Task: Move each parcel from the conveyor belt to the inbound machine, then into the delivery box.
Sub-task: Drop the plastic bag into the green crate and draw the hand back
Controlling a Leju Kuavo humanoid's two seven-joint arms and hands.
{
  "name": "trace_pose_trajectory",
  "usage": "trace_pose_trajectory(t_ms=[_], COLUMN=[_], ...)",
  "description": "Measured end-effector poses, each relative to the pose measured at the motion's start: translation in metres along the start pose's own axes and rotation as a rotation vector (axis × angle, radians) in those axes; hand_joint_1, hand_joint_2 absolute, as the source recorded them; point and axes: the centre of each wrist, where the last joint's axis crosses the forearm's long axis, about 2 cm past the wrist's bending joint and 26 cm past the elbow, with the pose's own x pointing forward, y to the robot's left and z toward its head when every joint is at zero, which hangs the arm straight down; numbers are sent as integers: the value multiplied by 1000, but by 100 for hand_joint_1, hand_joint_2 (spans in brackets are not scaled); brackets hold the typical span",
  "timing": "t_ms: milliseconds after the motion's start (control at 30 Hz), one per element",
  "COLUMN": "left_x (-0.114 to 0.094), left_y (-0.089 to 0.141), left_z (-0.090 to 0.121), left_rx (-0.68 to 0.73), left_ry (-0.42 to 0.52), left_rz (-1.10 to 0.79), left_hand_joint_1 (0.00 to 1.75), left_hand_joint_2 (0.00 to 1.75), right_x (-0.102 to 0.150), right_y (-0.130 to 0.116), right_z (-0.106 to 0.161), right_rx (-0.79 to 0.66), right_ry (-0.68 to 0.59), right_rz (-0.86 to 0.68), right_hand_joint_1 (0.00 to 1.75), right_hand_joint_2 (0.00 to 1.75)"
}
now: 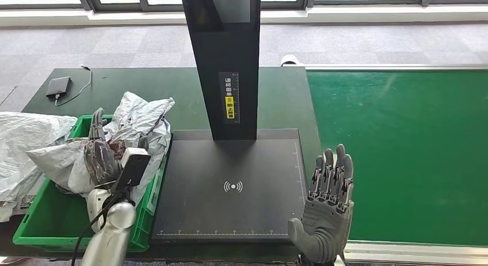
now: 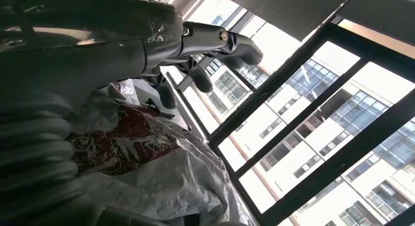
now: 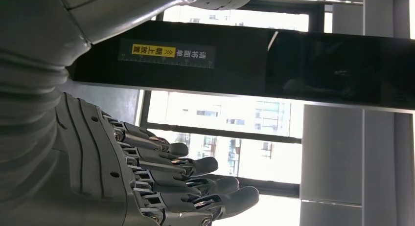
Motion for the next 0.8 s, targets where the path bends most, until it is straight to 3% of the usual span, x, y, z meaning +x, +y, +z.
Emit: trace_pose_trajectory(t_ms=[367, 633, 700, 767, 800], left_x=[3, 2, 3, 10, 16], left_y=[30, 45, 50, 53, 53], left_z=[16, 31, 35, 36, 36], left_rx=[226, 313, 353, 378, 365], left_ry=[-54, -37, -19, 2, -1], left_rz=[54, 67, 140, 327, 442], left_hand_joint_1=[0, 0, 0, 0, 0], left_hand_joint_2=[0, 0, 0, 0, 0], right_x=[-1, -2, -3, -2, -2], right_y=[0, 0, 0, 0, 0], right_z=[1, 2, 2, 4, 5], right_rx=[-1, 1, 1, 0, 1], right_ry=[12, 15, 18, 24, 27], right_rz=[-4, -3, -4, -5, -4], right_hand_joint_1=[0, 0, 0, 0, 0], right_hand_joint_2=[175, 175, 87, 0, 0])
